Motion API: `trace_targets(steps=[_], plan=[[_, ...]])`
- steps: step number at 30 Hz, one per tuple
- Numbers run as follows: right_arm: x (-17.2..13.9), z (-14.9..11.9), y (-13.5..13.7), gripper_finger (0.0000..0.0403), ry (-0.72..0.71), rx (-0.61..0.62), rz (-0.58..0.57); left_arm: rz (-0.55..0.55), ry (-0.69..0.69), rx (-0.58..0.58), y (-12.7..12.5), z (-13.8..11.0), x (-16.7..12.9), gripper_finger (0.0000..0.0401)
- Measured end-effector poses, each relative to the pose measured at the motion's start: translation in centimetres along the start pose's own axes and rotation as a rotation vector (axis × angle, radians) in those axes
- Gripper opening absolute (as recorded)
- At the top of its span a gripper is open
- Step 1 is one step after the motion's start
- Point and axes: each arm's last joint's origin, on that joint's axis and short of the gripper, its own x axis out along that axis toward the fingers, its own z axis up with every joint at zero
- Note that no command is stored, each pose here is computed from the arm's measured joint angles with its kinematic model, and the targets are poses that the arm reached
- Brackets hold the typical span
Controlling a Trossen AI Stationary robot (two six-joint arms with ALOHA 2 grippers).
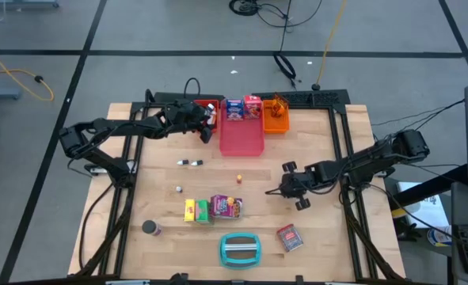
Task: Pick & Place Kitchen Items
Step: Put the small brown food coloring bottle into the red bin
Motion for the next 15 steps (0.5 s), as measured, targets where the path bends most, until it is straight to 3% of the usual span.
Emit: trace_targets(steps=[6, 15], plan=[[-1.3, 2.2, -1.0, 0.0053, -0.063, 0.045, -0.116, -0.045, -0.031, 0.045, -0.9, 0.2, 0.0, 0.0241], [-4.9, 7.2, -4.6, 0.0052, -0.248, 0.123, -0.343, -0.256, -0.174, 0.138, -3.6, 1.4, -0.2, 0.0241]])
